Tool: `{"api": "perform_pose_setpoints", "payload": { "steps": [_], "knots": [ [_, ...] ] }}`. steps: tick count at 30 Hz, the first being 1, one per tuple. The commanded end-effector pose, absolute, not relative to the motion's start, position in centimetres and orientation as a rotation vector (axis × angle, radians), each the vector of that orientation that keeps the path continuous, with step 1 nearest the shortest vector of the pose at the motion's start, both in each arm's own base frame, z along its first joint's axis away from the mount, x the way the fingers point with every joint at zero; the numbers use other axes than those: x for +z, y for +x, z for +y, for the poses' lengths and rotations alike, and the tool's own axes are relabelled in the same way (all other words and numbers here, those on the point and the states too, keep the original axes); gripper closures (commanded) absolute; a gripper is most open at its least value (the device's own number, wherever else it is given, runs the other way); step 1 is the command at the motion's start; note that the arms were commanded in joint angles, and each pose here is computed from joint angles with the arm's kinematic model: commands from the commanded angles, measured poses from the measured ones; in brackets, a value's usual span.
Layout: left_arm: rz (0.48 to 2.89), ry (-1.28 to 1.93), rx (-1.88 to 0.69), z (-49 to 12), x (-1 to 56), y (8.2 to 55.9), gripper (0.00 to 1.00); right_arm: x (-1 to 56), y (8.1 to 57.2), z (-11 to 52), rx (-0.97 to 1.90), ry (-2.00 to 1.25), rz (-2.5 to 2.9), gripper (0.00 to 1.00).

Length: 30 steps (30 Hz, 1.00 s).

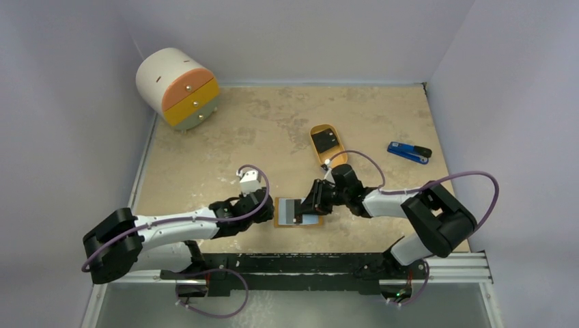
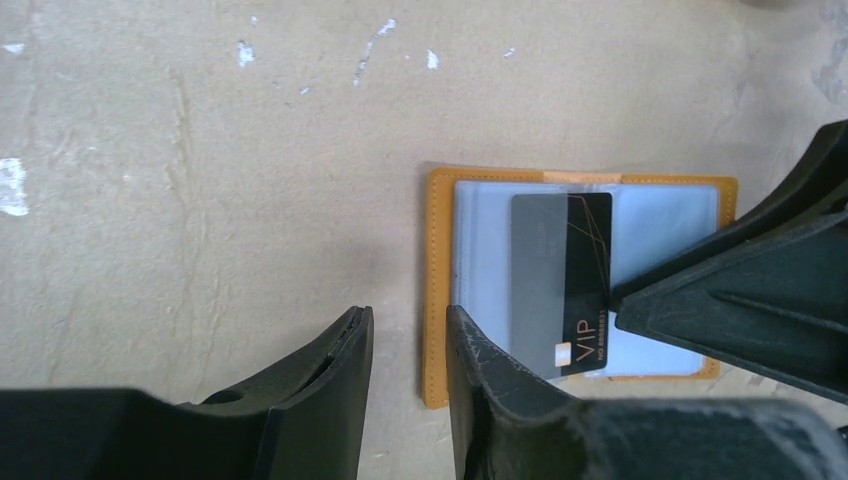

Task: Put the credit cards into the card holder
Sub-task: Insert the credit card into the card holder.

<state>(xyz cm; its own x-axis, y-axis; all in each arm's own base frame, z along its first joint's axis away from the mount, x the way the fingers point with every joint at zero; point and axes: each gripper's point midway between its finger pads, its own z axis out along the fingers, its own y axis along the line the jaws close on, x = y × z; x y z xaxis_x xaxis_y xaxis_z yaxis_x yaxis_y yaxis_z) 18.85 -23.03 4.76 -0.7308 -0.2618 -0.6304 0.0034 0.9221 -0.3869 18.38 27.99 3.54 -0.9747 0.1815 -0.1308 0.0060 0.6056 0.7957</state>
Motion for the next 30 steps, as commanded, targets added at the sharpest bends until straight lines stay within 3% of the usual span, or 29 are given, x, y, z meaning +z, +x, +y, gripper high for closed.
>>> {"api": "perform_pose_setpoints", "payload": {
  "steps": [1,9,18,30],
  "knots": [
    [2.329,-0.238,-0.374,-21.1,4.0,19.2,0.71,4.3,19.3,28.9,1.293,0.109,2.605,0.7],
    [2.386,-0.204,-0.337,-21.3,1.7,18.8,0.84,3.7,19.5,29.2,1.243,0.12,2.633,0.73],
    [2.404,-0.191,-0.359,-21.7,0.9,18.5,0.88,4.6,20.3,26.4,1.021,0.163,2.608,0.65],
    [2.415,-0.159,-0.45,-23.4,1.1,18.3,0.92,3.7,20.0,27.7,1.092,0.141,2.643,0.66]
  ]
}}
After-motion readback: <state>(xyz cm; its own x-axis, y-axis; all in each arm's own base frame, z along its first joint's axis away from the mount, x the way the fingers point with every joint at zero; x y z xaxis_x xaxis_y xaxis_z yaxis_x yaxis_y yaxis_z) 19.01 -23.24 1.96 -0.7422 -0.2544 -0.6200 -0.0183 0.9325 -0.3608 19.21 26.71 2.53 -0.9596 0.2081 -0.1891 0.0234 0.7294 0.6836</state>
